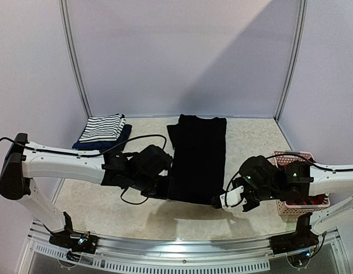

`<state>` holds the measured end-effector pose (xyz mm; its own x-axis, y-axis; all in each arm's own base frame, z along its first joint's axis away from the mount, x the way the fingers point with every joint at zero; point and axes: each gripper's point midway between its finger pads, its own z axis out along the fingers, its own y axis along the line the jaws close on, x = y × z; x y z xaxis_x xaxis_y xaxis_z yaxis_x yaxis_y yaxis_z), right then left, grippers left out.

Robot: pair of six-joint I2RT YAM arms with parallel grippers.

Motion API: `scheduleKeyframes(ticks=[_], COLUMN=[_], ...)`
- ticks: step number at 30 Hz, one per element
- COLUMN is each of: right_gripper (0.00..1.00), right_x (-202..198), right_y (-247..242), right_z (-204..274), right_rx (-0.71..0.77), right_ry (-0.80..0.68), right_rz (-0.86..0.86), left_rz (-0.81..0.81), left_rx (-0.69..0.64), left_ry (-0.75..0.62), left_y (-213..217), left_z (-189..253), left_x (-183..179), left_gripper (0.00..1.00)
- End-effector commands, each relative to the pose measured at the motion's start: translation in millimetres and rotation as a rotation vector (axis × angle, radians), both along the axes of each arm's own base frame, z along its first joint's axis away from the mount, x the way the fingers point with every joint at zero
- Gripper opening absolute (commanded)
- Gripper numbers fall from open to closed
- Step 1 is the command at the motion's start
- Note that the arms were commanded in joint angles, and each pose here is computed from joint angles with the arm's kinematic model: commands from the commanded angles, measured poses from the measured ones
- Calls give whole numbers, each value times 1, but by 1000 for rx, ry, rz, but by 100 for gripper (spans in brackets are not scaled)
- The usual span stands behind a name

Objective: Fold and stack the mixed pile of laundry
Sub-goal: Fold the rectangle-folded T-shirt at the center of the board.

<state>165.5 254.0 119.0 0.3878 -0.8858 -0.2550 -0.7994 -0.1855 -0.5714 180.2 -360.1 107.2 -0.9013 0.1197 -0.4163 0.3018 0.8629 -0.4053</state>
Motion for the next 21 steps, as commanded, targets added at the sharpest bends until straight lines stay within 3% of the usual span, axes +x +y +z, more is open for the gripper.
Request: scheduleKeyframes(ticks=[1,11,21], right_gripper=[0,0,0], right_x=[45,133,212], right_y=[-6,-3,-18], right_z=[25,41,-4], right_rx=[51,115,44], right_ry=[-103,-120,-58], right_rz=[-133,-303,-451], left_rz=[-3,11,5], left_rx=[117,151,42], left_ry=[-68,-141,-119], left_y=[13,16,-8], left_z=[-6,-5,-25], left_x=[42,126,210], left_gripper=[0,0,0])
